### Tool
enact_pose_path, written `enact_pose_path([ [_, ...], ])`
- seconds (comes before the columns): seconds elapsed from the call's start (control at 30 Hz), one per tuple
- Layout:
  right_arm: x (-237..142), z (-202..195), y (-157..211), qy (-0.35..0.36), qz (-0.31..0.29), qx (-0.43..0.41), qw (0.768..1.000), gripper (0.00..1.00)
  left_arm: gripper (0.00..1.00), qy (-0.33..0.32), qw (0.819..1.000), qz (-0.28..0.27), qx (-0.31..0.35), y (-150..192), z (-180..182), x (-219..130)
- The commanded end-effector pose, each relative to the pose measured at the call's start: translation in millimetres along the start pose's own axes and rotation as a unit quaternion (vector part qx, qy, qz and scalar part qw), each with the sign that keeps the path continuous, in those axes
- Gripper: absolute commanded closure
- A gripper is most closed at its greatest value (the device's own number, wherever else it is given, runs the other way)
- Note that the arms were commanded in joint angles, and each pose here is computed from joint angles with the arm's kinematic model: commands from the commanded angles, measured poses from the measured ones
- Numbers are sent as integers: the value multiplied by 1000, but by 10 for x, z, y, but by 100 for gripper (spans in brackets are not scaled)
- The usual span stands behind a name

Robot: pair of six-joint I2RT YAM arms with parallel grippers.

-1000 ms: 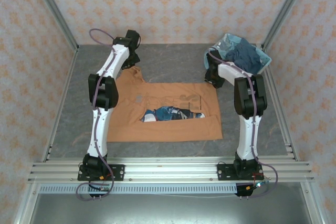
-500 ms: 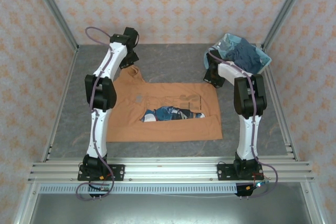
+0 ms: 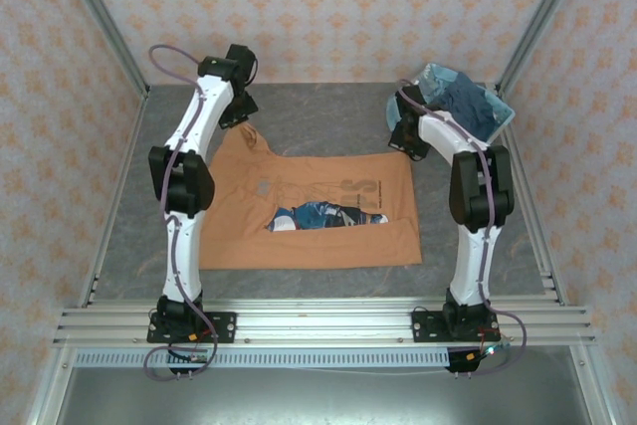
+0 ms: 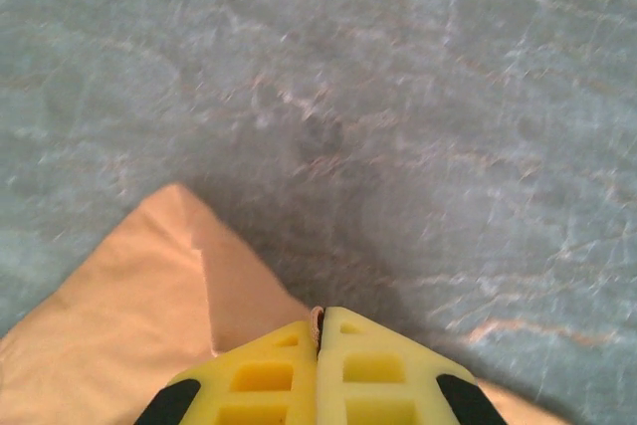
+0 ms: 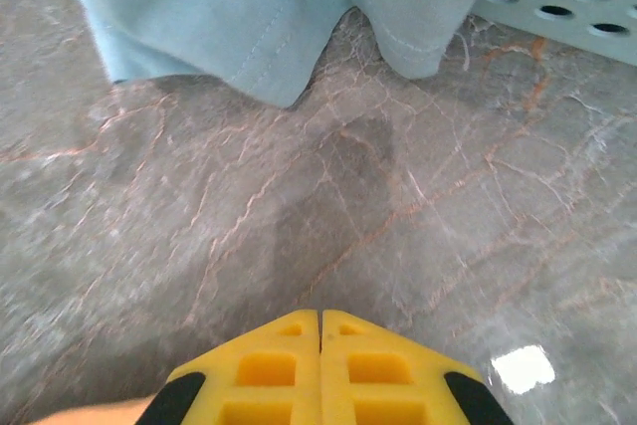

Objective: Fold and stack the t-shirts

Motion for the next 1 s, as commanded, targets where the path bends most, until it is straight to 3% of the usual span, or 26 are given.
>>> enact_pose_path([
  [0.0, -247, -113, 127, -1, 7, -10, 1000, 100, 100, -21, 1000, 12, 8, 223, 355, -427],
  [0.17, -353, -239, 363, 1, 16, -14, 1000, 100, 100, -39, 999, 11, 5, 514, 767, -692],
  [0.3, -448, -326, 508, 0, 16, -14, 1000, 100, 100, -36, 998, 42, -3, 814, 986, -740],
  [0.53, -593, -409, 799, 0, 32, -19, 999, 100, 100, -70, 996, 63, 2, 1217, 1390, -690],
  [0.97, -565, -694, 1364, 34, 70, -22, 997, 100, 100, -94, 990, 108, -3, 1737, 1764, -533],
])
Point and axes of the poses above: each hand's point on the last joint's axis, 136 mm out from that joint toward the fingers, its own x axis out along the fingers, its own z axis along the line the jaws close on, y = z × x, the point moved 4 cm from there along -x, back along the fingers, and after that the axes turned 2 degrees about -x, right-handed, at the moved point
